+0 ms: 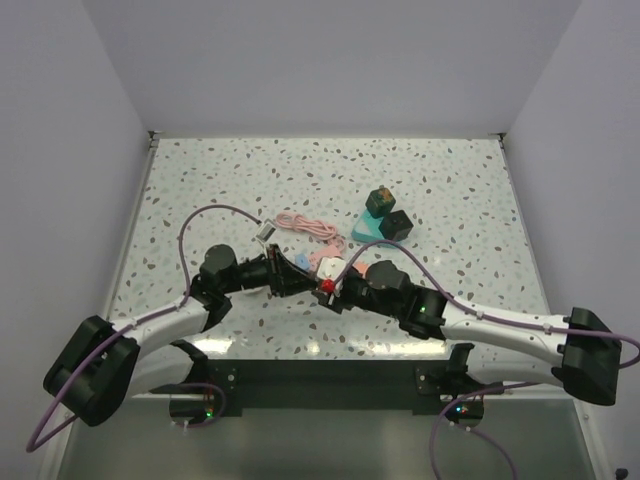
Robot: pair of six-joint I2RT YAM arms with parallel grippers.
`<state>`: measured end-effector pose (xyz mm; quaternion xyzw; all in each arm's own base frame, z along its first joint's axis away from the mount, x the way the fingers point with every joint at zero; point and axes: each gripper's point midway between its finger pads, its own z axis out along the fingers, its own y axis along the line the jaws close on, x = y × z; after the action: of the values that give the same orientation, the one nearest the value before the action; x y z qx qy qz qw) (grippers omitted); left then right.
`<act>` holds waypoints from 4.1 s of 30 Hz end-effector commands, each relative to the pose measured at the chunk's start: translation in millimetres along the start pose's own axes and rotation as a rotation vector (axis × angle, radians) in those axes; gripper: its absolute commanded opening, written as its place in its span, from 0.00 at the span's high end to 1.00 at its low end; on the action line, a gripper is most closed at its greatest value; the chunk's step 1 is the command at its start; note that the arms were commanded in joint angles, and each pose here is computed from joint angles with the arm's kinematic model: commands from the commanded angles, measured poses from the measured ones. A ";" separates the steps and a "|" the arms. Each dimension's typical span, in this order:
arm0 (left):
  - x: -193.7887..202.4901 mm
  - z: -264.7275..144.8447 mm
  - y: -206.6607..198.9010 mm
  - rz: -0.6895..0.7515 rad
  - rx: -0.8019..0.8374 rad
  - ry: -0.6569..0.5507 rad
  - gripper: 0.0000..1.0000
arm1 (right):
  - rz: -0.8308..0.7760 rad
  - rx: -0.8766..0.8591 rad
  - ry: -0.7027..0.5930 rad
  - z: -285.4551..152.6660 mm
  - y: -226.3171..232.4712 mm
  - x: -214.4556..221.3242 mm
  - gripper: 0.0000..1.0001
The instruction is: Insert the plug
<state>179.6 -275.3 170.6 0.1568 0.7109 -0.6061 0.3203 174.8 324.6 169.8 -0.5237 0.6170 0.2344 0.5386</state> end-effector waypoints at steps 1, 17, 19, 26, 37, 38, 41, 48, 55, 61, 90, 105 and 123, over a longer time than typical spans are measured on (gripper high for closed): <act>-20.8 -3.1 -43.0 0.193 0.182 -0.080 1.00 | 0.103 0.047 -0.114 -5.6 -10.7 -42.8 0.45; -108.5 -41.0 -74.3 0.485 0.112 -0.413 1.00 | 0.417 -0.053 -0.277 -17.5 -33.8 -111.2 0.21; -113.1 -46.3 -77.9 0.539 0.091 -0.441 1.00 | 0.490 -0.126 -0.349 -21.3 -38.7 -125.2 0.21; -108.4 -61.1 -103.7 0.613 0.168 -0.494 1.00 | 0.542 -0.326 -0.523 -47.9 -30.6 -155.5 0.23; -100.4 -64.3 -122.7 0.644 0.288 -0.498 1.00 | 0.535 -0.376 -0.582 -64.6 -20.5 -161.6 0.32; -99.1 -64.6 -123.8 0.635 0.297 -0.496 1.00 | 0.534 -0.374 -0.580 -63.0 -21.1 -161.8 0.32; -95.7 -66.7 -127.7 0.636 0.321 -0.498 1.00 | 0.530 -0.365 -0.576 -58.1 -23.4 -160.5 0.33; -89.1 -67.2 -137.1 0.641 0.376 -0.493 1.00 | 0.501 -0.373 -0.592 -54.4 -23.2 -160.5 0.33; -86.8 -60.8 -146.3 0.639 0.427 -0.486 1.00 | 0.467 -0.390 -0.618 -54.3 -22.3 -164.9 0.34; -88.3 -60.0 -148.6 0.641 0.439 -0.497 1.00 | 0.460 -0.408 -0.609 -50.3 -19.9 -161.5 0.38; -80.7 -47.2 -130.2 0.591 0.413 -0.449 0.28 | 0.403 -0.405 -0.663 -55.7 -18.4 -163.2 1.00; -93.5 -50.5 -34.3 0.583 -0.105 -0.494 0.00 | 0.524 0.058 -0.187 -62.1 -92.9 -131.1 1.00; -70.7 -53.0 94.6 0.452 -0.603 -0.307 0.06 | 0.631 0.124 0.491 4.7 -119.7 -9.8 1.00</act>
<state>264.2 -195.2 138.1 0.1140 0.7532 -0.3241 0.5610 282.9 298.4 200.1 -0.2998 0.8681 0.2346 0.3186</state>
